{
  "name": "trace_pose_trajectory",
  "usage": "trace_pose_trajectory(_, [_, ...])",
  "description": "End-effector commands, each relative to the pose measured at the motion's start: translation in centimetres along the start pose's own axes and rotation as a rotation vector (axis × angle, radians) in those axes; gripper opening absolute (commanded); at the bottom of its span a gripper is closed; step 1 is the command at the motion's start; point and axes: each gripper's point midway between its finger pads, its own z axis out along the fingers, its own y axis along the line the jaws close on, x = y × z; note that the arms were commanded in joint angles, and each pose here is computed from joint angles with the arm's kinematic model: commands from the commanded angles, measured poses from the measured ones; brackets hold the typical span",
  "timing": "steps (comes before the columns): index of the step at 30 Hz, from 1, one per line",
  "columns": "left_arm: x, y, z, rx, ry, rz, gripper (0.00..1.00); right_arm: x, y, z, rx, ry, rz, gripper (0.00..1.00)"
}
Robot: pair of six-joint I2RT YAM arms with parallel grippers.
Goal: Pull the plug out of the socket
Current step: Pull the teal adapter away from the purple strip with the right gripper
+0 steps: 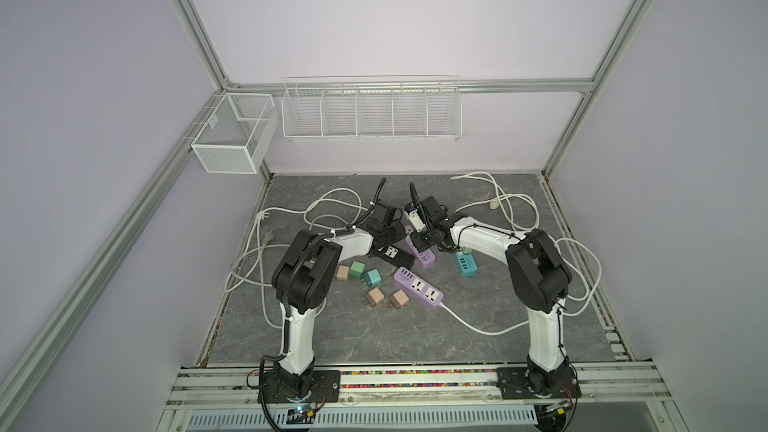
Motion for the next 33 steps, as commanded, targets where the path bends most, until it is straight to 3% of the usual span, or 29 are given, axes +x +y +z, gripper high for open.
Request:
trace_pose_trajectory(1, [5.5, 6.4, 0.5, -0.206, 0.162, -0.011, 0.35, -1.5, -0.9, -2.3, 0.003, -0.055, 0.012, 0.19])
trace_pose_trajectory(6, [5.9, 6.6, 0.7, -0.197, 0.168, -0.023, 0.35, -1.8, 0.8, -2.4, -0.065, -0.074, 0.022, 0.19])
trace_pose_trajectory(10, [6.3, 6.7, 0.9, -0.195, 0.186, -0.016, 0.34, -1.5, 1.8, -1.9, -0.02, -0.053, -0.041, 0.17])
trace_pose_trajectory(17, [6.5, 7.1, 0.6, -0.211, 0.188, -0.006, 0.33, -2.0, -0.6, -2.5, 0.004, -0.065, 0.003, 0.16])
trace_pose_trajectory(26, [6.7, 7.1, 0.9, -0.201, 0.193, -0.011, 0.31, -1.7, 1.7, -2.3, -0.009, -0.061, -0.048, 0.13])
trace_pose_trajectory(33, [7.1, 7.6, 0.9, -0.214, 0.2, -0.008, 0.3, -2.0, -0.6, -2.9, 0.014, -0.063, 0.005, 0.13])
